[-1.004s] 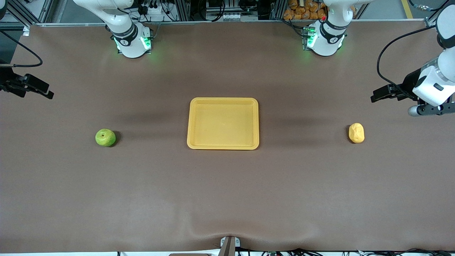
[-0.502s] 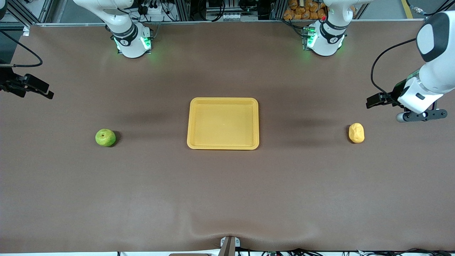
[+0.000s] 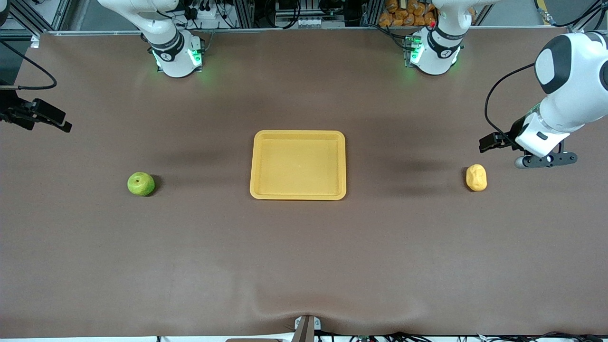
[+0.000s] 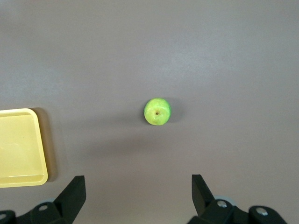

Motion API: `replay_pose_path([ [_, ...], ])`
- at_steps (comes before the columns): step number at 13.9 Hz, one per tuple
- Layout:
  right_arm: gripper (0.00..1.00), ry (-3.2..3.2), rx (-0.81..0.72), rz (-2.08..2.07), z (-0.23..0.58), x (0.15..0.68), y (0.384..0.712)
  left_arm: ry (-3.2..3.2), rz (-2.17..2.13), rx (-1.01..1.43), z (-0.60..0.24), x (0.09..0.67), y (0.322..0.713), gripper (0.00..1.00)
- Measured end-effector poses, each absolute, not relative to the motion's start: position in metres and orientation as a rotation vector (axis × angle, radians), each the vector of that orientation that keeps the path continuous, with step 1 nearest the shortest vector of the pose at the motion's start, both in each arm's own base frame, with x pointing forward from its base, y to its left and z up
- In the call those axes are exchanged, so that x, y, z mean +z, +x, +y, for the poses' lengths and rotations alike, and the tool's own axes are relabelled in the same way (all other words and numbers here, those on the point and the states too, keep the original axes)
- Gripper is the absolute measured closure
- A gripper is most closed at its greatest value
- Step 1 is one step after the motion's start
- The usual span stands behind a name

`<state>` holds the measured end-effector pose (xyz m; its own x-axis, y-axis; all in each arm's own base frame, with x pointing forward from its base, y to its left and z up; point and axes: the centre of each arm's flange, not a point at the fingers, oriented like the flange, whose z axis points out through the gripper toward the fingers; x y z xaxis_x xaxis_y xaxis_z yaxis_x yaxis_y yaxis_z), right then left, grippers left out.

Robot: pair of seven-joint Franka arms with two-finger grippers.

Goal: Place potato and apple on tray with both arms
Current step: 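Reach the left gripper to the potato while the right gripper reaches the apple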

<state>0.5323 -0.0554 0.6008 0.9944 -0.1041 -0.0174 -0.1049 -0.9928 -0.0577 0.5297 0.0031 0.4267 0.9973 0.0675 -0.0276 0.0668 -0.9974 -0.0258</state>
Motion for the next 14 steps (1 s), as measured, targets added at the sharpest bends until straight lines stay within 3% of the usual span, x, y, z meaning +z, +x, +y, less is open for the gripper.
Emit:
replay_pose_path([
  [3,0.0,-3.078,0.102,0.163,-0.056,0.572,0.546,-3.115,-0.104,0.031,0.003,0.417,0.527,0.0],
  [8,0.0,-3.079,0.33,0.166,-0.063,0.474,0.595,-3.116,-0.101,-0.016,0.003,0.397,0.522,0.0],
  [14,0.0,-3.135,0.524,0.062,-0.046,0.39,0.626,-3.113,-0.156,-0.104,0.023,0.363,0.51,0.0],
])
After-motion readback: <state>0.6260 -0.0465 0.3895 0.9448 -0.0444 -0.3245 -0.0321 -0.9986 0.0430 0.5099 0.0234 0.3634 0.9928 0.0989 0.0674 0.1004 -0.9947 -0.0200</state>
